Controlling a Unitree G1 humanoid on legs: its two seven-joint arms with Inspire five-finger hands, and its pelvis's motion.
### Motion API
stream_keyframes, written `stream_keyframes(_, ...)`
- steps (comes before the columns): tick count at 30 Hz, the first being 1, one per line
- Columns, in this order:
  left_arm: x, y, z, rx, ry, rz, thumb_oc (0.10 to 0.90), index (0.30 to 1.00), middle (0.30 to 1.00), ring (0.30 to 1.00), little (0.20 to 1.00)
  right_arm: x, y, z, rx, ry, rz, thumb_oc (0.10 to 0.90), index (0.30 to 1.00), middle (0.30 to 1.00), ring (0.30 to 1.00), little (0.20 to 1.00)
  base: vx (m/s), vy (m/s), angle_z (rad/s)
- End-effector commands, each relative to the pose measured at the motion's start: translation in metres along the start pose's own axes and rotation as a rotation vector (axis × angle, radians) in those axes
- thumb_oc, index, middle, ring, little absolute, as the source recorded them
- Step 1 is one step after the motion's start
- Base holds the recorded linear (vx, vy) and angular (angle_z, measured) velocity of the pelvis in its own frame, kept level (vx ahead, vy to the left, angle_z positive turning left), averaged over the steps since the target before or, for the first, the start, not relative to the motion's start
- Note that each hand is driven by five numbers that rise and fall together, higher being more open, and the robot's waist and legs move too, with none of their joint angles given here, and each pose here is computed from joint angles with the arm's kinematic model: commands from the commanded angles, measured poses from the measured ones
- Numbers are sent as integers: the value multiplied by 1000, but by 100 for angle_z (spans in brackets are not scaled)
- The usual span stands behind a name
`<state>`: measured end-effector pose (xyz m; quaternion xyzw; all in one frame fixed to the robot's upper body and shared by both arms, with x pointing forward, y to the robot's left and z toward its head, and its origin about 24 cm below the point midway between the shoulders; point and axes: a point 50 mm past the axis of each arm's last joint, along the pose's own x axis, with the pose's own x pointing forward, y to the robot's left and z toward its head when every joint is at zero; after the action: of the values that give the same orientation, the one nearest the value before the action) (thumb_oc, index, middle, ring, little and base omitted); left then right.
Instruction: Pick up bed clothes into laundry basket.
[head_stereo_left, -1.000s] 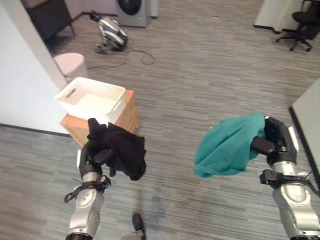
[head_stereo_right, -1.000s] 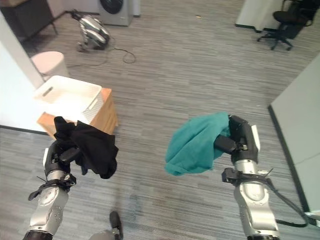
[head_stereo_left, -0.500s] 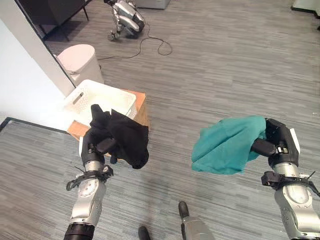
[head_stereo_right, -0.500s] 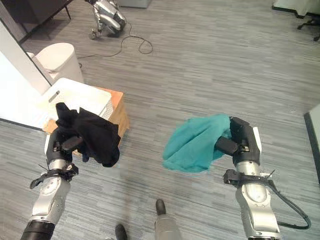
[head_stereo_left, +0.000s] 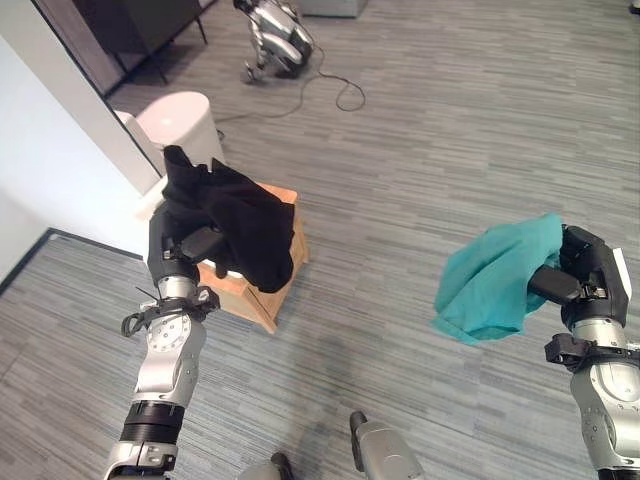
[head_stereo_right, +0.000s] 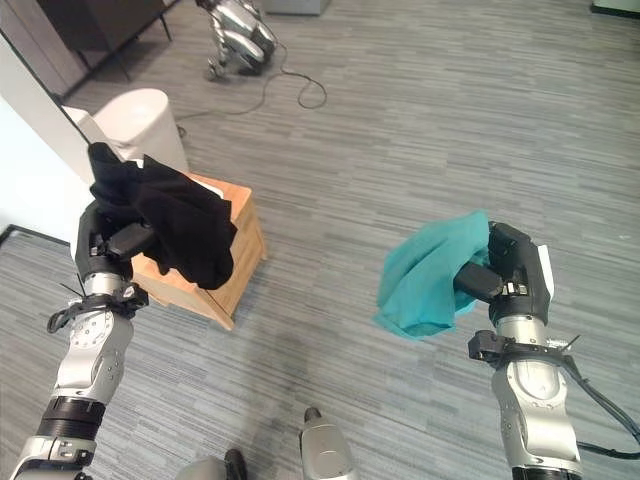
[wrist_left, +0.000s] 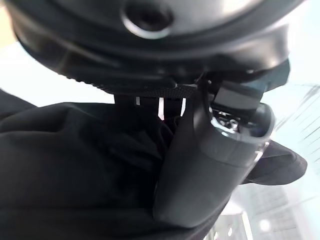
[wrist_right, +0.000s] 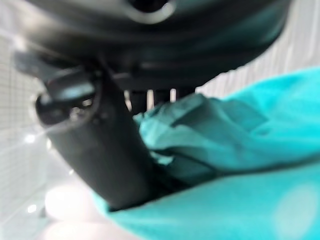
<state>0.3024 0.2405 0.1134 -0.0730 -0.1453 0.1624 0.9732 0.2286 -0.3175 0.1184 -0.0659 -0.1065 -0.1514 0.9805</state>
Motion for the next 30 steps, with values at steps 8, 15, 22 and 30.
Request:
stream_keyframes(8,28,29,73,72,-322,40,400,300,300,300,300,17,8,68,19,-333,61,400,300,300,300,300,291,167,-30)
stream_keyframes(15,30,43,84,137,-346,53,400,300,300,300,300,14,16,66,26,-325,90,400,300,300,300,300,454,345,-67)
stream_keyframes(22,48,26,110,222,-431,1,400,300,300,300,300,12,33,42,64,-247,110,400,300,300,300,300,304,374,-10)
stream_keyframes(30,52,31,135,237,-528,48,400,300,300,300,300,7,10,34,56,-232,-9,400,300,300,300,300,195,96,12)
